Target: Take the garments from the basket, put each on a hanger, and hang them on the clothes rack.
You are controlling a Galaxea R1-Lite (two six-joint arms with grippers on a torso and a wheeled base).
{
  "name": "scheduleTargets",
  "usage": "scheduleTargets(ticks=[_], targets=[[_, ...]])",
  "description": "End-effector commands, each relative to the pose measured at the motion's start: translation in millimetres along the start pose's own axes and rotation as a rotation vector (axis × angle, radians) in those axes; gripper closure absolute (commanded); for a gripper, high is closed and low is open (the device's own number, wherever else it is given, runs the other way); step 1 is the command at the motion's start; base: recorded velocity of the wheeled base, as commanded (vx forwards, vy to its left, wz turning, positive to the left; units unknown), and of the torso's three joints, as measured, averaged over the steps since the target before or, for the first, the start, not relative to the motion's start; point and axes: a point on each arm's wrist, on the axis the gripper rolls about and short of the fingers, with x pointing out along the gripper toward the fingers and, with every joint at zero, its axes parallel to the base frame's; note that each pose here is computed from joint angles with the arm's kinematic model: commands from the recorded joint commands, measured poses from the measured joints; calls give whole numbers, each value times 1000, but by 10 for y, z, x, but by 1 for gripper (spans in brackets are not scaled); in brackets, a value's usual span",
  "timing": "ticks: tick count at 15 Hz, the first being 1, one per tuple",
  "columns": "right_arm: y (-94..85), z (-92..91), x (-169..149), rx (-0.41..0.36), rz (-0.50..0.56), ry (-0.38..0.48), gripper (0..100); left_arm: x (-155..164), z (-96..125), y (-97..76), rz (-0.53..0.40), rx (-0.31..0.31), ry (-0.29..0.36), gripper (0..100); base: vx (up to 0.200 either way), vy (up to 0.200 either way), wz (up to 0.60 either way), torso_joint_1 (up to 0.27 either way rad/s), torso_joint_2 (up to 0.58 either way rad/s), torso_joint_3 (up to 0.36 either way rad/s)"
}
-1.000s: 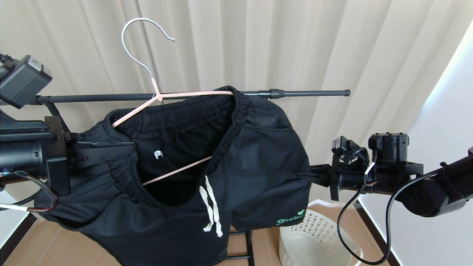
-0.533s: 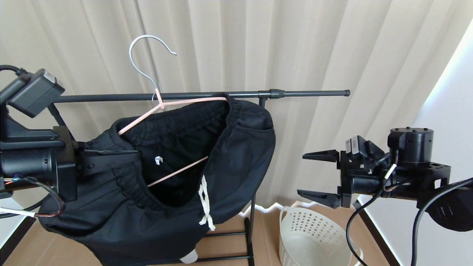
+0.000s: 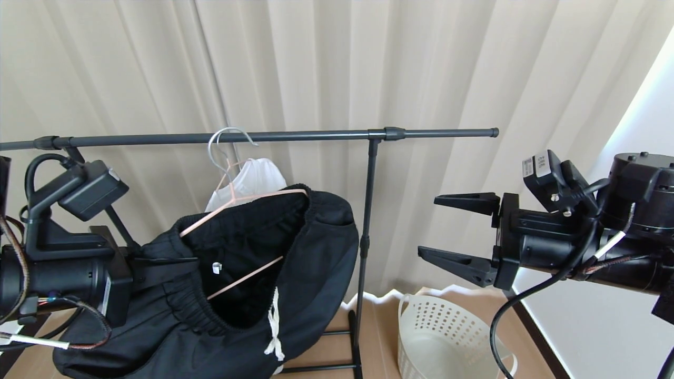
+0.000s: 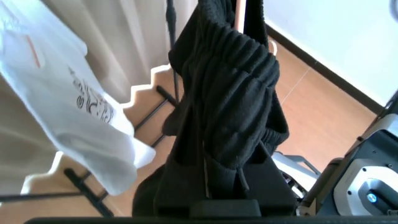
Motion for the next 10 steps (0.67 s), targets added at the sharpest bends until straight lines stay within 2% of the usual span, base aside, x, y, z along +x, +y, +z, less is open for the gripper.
scheduleTargets(ticks=[1,2,3,5,6,8,9,10], targets=[[19,34,-18,-10,1,-11,0,85,-87,18,4,-22,50,100,0,0,0,0,0,0],[19,34,-18,-10,1,-11,0,101,-102,26,5,-27,59,100,0,0,0,0,0,0],[11,23,-3,-8,-16,-3,0,206,-155,76,34,-50,115,100,0,0,0,0,0,0],[11,20,2,-7,-22,-1,0,247,-165,101,44,-58,132,100,0,0,0,0,0,0],[31,20,15,-9,-18,1,0,429,-168,211,64,-78,157,100,0,0,0,0,0,0],[28,43,8,-14,-32,-4,0,570,-111,287,88,-96,139,100,0,0,0,0,0,0],[25,62,4,-17,-39,-9,0,704,-34,310,106,-139,131,100,0,0,0,0,0,0],[25,62,4,-17,-39,-9,0,713,-34,311,107,-142,133,100,0,0,0,0,0,0]])
